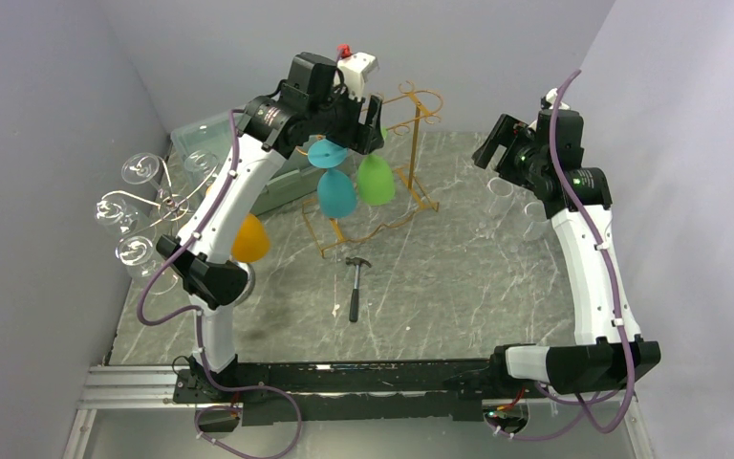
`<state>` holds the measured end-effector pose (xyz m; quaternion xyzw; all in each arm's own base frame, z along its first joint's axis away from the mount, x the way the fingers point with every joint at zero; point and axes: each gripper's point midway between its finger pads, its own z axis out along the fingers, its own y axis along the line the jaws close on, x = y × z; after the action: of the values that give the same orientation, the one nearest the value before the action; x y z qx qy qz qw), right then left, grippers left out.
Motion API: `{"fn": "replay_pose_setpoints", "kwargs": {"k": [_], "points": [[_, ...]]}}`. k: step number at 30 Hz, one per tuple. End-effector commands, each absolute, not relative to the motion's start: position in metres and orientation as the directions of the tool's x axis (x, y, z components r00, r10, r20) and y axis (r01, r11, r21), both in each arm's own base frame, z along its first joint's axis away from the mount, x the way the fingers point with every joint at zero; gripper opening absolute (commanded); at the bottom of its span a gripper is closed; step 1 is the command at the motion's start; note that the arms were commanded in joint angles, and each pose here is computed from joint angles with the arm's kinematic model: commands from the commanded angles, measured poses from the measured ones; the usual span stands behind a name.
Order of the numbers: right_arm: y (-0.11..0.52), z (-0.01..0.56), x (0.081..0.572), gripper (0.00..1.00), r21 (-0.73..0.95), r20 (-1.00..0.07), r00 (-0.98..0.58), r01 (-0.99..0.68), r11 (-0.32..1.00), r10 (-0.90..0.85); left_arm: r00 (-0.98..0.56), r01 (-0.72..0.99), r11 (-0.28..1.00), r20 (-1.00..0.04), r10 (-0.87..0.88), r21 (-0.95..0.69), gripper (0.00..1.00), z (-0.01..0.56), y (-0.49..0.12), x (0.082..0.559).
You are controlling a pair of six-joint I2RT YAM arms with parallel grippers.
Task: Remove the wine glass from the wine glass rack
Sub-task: Pick up the wine glass from the wine rack.
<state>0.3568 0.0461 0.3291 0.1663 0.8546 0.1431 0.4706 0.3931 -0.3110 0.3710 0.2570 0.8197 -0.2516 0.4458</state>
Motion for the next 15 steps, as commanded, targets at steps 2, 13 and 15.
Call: {"fn": "replay_pose_setpoints", "kwargs": {"k": [2, 13, 15], "points": [[0.052, 0.347, 0.356, 0.89, 0.433, -0.781, -0.455, 0.101, 0.896, 0.428, -0.363, 0.677, 0.715, -0.924, 0.119, -0.173, 0.6, 0.428, -0.303, 0.377], [0.055, 0.346, 0.356, 0.89, 0.438, -0.78, -0.458, 0.089, 0.895, 0.427, -0.376, 0.678, 0.709, -0.92, 0.111, -0.192, 0.58, 0.43, -0.301, 0.368], [0.056, 0.346, 0.355, 0.89, 0.438, -0.78, -0.458, 0.086, 0.895, 0.426, -0.381, 0.682, 0.705, -0.918, 0.112, -0.197, 0.57, 0.429, -0.301, 0.367]]}}
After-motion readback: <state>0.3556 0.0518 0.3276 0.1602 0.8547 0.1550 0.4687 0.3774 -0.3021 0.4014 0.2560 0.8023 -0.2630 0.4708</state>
